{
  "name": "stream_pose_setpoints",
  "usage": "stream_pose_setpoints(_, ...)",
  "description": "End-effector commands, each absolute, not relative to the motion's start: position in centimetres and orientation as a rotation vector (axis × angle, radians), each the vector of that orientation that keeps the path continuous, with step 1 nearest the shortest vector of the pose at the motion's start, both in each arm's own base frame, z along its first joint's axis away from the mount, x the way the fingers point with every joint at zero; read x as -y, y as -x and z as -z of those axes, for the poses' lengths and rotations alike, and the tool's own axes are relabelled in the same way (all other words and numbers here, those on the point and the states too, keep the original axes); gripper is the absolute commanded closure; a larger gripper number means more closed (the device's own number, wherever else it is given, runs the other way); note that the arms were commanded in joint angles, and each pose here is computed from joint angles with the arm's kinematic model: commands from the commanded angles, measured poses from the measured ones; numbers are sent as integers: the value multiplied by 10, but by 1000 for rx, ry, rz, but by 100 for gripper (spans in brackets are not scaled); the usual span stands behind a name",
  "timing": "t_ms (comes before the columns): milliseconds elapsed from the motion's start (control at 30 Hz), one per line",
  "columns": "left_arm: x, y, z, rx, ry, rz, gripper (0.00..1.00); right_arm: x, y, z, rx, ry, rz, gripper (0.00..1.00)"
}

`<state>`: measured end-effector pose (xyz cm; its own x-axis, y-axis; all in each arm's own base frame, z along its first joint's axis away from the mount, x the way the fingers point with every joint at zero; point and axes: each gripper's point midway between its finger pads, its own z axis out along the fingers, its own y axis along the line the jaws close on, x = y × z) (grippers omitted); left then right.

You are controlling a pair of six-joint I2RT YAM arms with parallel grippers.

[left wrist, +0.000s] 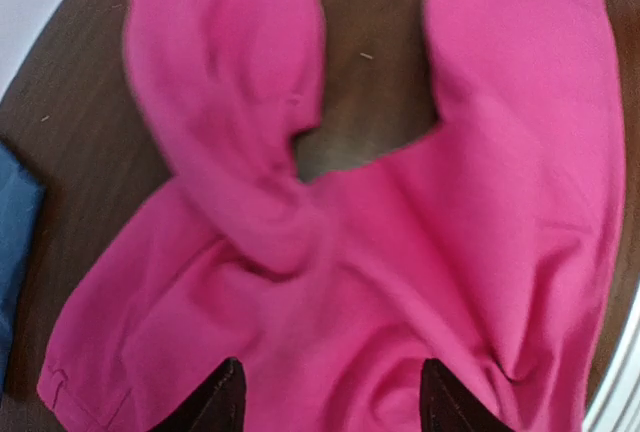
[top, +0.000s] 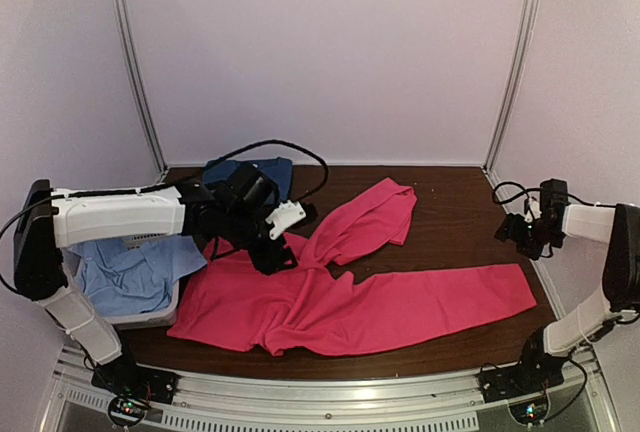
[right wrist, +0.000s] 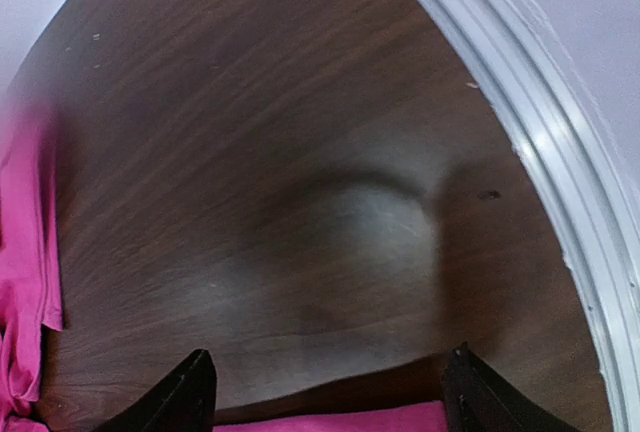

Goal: Fold and stack the mixed laundry pile
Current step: Flatten out the crumpled trousers at the center of the board.

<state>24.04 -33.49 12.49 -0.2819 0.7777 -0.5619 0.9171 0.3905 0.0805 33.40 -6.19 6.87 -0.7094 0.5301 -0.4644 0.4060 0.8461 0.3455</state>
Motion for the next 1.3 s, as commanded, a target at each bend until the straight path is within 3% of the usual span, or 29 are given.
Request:
stream_pose_setpoints(0,332,-323,-162,-2164,-1041,459,38,18,-407,-121,-2312,-378,-446,21)
stream_pose_setpoints(167,318,-387,-142,-2312,-855,436,38,-50,-480,-122,-2375,-110,-527,22)
stream_pose_setpoints(500,372,-436,-130,-2277,-883,634,33,-119,-581,-92,-2399,57,-589,22)
stream_pose_setpoints(867,417,-467,-91,-2284,-922,737,28,-155,-610,-43,-2439,97,-756,24)
stream_pose_setpoints(1133,424,-466,-56,-2353,-926,755,28,-190,-588,-23,-2532,159,-895,38)
stream_pose_setpoints(1267,428,-463,-48,-2364,-933,768,31,-197,-567,-16,-2602,196,-940,50)
